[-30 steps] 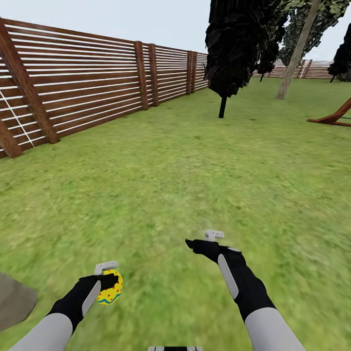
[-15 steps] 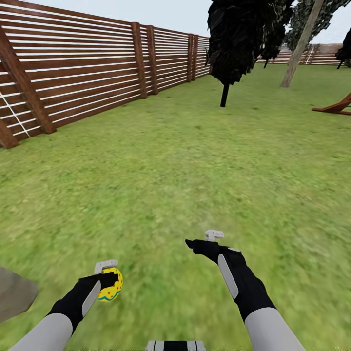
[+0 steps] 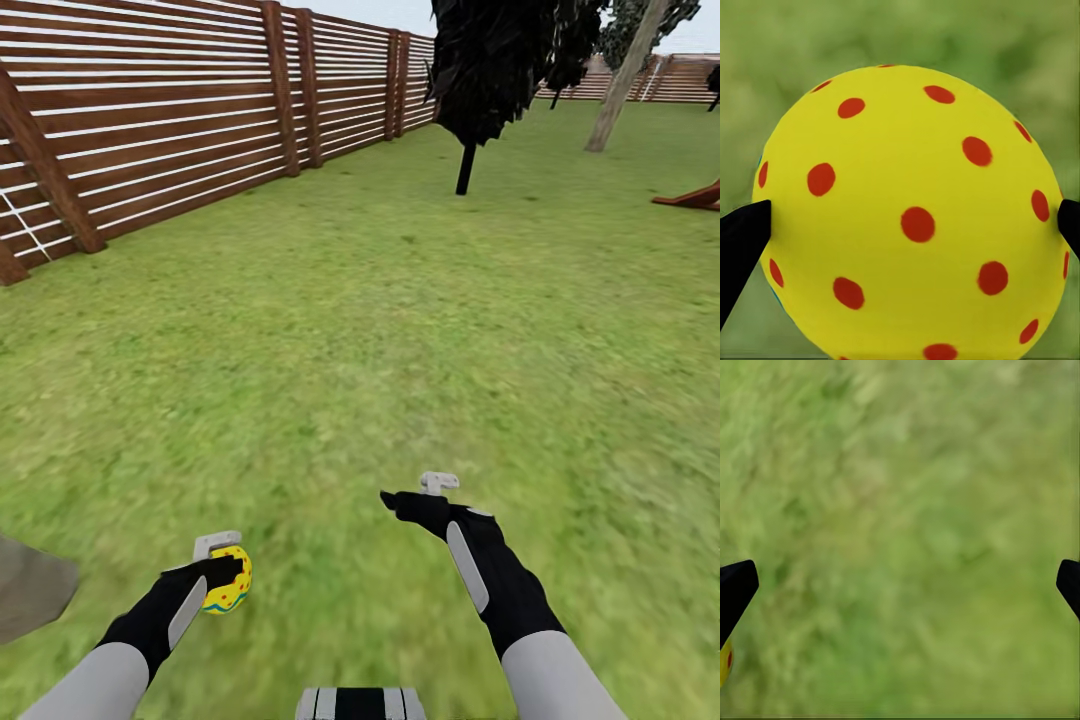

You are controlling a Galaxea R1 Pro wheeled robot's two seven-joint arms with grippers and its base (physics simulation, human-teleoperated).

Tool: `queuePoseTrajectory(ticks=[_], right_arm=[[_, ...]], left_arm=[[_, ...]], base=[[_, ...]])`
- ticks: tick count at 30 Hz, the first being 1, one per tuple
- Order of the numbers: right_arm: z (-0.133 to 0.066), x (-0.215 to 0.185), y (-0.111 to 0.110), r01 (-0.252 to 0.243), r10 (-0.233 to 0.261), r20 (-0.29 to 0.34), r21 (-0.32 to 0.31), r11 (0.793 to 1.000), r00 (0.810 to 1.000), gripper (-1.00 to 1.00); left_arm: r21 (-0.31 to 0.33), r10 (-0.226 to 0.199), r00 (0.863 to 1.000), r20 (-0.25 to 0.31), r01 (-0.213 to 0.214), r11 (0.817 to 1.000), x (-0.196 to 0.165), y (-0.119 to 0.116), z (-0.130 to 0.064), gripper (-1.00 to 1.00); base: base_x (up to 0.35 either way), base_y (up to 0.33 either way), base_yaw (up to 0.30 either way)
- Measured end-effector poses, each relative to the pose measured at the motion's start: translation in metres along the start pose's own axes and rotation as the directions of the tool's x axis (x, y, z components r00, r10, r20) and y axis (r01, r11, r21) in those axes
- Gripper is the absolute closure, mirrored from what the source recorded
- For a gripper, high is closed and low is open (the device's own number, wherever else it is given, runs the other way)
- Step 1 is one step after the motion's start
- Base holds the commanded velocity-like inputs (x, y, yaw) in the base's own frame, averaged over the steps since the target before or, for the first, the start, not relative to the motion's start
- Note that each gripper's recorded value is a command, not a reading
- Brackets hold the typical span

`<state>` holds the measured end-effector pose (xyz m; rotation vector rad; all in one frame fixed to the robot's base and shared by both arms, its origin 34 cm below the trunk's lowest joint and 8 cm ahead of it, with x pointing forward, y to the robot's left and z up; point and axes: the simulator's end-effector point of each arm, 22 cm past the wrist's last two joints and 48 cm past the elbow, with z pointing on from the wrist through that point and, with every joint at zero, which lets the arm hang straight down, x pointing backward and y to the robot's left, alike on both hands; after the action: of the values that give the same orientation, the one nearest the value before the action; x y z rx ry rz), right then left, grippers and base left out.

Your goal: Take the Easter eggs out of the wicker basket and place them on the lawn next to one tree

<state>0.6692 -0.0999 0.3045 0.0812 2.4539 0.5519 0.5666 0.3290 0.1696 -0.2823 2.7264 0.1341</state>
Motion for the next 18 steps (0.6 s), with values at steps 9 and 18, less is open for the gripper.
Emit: queuePoseTrajectory(ticks=[9,18], right_arm=[[0.012,0.018,-0.009,-0.014,0.014,-0.034,0.007,1.000,0.999,-1.00],[0.023,0.037,-0.017,-0.027,0.028,-0.066,0.015,1.000,0.997,-1.00]], left_arm=[[-0.010,0.005,0.999,-0.034,-0.005,1.000,0.018,0.002,0.012,1.00],[-0.012,0.007,0.999,-0.043,-0.007,1.000,0.024,0.002,0.022,1.00]], base=[[0.000,0.000,0.000],[0.000,0.000,0.000]])
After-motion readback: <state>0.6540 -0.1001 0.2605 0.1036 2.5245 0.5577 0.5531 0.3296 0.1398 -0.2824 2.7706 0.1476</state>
